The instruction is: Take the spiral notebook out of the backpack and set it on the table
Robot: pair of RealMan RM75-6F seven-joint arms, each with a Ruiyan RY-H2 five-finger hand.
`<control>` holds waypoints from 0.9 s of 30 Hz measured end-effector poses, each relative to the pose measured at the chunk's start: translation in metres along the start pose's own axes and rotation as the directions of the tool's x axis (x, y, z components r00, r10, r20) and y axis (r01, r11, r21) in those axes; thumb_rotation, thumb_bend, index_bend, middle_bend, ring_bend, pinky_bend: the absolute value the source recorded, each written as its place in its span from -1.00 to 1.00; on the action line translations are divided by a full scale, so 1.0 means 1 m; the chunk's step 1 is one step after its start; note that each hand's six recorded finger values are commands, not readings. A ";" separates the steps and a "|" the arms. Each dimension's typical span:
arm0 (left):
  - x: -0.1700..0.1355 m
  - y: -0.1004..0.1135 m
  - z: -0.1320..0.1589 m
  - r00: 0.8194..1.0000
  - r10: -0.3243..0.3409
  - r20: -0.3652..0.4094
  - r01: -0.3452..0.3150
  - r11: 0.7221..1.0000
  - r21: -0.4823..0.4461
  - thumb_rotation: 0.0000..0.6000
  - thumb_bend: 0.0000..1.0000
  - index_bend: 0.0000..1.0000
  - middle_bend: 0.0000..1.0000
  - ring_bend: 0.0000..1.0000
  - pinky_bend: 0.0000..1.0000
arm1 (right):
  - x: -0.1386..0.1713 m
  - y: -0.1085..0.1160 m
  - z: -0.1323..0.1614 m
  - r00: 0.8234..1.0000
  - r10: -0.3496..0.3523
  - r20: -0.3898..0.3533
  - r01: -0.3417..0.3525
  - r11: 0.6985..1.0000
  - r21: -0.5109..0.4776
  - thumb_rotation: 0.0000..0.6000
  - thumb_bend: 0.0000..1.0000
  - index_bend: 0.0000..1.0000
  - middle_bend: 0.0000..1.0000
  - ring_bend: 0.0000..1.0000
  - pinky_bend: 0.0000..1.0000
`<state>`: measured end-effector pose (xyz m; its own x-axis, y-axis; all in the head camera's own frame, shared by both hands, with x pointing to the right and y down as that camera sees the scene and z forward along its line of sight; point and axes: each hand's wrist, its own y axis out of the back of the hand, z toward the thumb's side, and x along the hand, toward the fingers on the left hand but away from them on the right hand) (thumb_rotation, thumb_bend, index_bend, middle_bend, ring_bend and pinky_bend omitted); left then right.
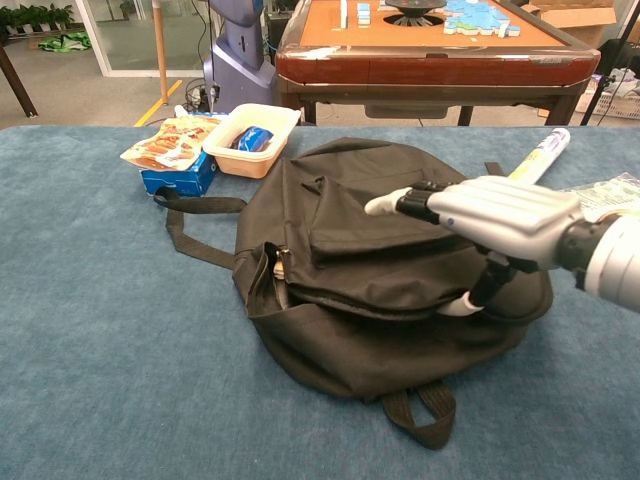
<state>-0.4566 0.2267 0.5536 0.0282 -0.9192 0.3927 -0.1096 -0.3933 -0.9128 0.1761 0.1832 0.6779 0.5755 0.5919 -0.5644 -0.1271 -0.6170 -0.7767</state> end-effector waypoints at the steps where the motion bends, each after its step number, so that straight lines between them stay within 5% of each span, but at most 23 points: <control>1: 0.000 0.000 0.000 1.000 -0.001 0.000 0.001 1.000 0.000 1.00 -0.29 -0.42 -0.55 -0.50 -0.56 | 0.001 0.001 -0.002 1.000 0.003 0.006 -0.003 1.000 0.002 1.00 -0.40 -0.96 -0.82 -1.00 -0.71; 11: 0.001 -0.002 0.000 1.000 -0.008 -0.002 0.008 1.000 0.000 1.00 -0.29 -0.42 -0.55 -0.50 -0.57 | -0.004 -0.004 -0.004 0.997 0.078 0.008 -0.078 0.996 -0.031 1.00 0.40 -0.60 -0.57 -0.99 -0.71; 20: 0.006 0.001 0.002 1.000 -0.006 0.024 0.006 1.000 -0.005 1.00 -0.29 -0.42 -0.55 -0.50 -0.57 | -0.019 0.005 0.008 0.998 0.068 -0.017 -0.069 0.995 -0.072 1.00 0.57 0.28 0.14 -0.43 -0.71; 27: 0.030 0.002 0.023 0.989 -0.014 0.146 0.019 0.999 -0.032 1.00 -0.29 -0.38 -0.54 -0.48 -0.57 | -0.039 0.028 0.000 1.000 0.008 0.030 -0.001 0.971 -0.237 1.00 0.61 0.43 0.27 -0.27 -0.70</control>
<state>-0.4328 0.1980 0.5610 0.1745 -0.9061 0.3853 -0.1404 -0.4102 -0.9011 0.1495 0.1431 0.6786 0.5500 0.6020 -0.5789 0.0675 -0.7230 -0.6876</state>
